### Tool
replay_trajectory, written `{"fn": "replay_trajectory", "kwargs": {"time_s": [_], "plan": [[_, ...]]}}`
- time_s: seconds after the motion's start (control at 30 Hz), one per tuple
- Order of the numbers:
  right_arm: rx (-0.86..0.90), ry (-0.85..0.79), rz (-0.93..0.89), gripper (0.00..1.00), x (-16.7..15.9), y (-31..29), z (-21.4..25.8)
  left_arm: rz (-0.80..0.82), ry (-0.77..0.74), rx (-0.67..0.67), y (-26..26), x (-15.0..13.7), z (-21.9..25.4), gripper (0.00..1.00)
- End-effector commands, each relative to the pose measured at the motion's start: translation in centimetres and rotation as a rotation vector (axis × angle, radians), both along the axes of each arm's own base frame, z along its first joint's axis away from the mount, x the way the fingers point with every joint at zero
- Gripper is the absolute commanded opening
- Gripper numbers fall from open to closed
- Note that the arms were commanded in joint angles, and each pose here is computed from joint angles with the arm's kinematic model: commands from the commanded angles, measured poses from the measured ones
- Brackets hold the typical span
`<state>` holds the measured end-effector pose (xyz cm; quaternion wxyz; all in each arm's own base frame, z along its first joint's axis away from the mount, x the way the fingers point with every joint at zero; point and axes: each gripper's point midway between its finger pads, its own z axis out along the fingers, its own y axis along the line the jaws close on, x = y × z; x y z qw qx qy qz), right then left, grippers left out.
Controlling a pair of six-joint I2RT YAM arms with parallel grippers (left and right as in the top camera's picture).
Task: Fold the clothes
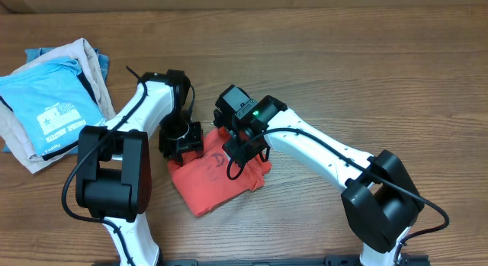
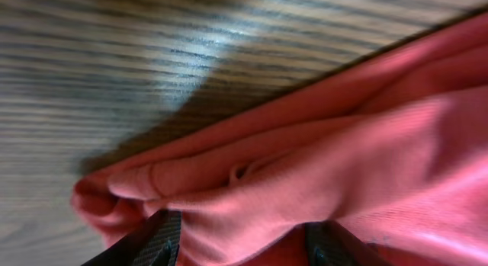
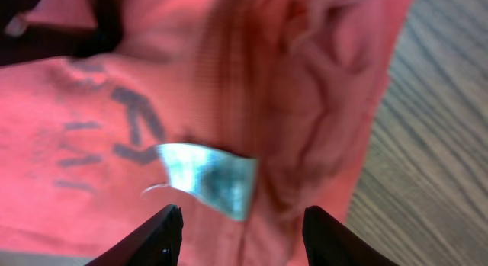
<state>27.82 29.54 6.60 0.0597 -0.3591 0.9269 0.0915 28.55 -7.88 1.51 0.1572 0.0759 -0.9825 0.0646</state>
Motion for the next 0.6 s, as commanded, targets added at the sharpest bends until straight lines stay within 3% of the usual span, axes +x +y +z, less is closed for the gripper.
{"fn": "replay_trajectory", "kwargs": {"time_s": [0.0,0.23,0.57], "plan": [[-0.040,-0.045,-0.028,0.55,1.0,-0.8,-0.6,0.009,0.010,-0.005,-0.1,-0.9,-0.8,0.55],[-0.066,-0.035,-0.020,0.54,0.5,-1.1,-1.1,0.005,-0.012,0.076,1.2,-0.7,-1.7,0.54],[-0.070,0.006,0.036,0.55,-1.8,-0.3,-1.8,0.011,-0.023,0.077,1.3,-0.5,-1.8,0.53]]}}
